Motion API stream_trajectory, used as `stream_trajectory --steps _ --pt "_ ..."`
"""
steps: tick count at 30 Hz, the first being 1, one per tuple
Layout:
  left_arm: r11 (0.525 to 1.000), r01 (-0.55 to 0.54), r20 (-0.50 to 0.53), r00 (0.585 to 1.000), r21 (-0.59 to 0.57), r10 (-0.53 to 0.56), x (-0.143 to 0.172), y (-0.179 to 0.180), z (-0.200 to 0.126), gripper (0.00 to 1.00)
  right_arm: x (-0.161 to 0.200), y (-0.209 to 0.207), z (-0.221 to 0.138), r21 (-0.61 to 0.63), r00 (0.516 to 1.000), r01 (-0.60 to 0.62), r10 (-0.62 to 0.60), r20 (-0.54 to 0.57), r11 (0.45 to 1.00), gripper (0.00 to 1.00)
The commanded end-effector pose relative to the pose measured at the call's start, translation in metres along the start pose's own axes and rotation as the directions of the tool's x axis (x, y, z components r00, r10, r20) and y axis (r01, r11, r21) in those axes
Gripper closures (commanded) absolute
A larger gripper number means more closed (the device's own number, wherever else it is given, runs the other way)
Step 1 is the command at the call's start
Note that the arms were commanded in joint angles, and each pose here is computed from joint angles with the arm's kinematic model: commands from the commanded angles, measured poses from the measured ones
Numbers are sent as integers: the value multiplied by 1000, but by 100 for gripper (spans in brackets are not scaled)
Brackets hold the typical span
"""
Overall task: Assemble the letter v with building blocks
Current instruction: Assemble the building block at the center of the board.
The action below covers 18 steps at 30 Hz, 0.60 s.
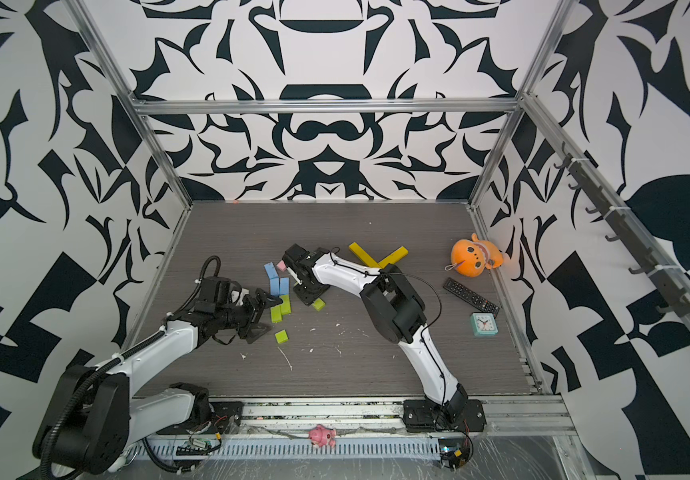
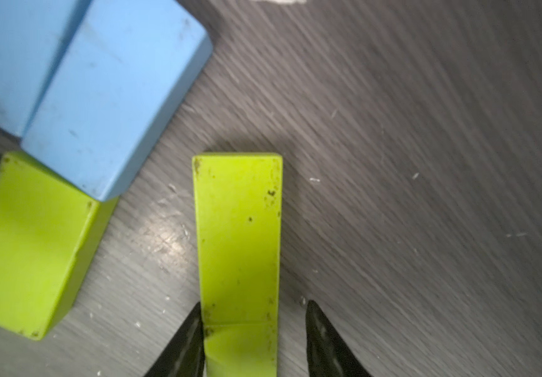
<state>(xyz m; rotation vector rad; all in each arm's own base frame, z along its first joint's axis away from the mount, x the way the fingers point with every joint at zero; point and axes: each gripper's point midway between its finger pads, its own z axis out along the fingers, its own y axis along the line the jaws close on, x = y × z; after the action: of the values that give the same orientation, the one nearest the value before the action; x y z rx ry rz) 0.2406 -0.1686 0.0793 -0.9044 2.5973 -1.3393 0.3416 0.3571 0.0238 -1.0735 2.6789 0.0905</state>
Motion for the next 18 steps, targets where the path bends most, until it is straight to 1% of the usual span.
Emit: stream_trajectory --steps 1,18 --pt "1000 4 0 1000 -12 -4 3 4 -1 1 27 -10 28 49 994 14 -8 -111 999 49" --pt "1000 4 1 1000 -12 -4 3 5 -2 1 21 -12 33 54 993 25 -18 -114 998 49"
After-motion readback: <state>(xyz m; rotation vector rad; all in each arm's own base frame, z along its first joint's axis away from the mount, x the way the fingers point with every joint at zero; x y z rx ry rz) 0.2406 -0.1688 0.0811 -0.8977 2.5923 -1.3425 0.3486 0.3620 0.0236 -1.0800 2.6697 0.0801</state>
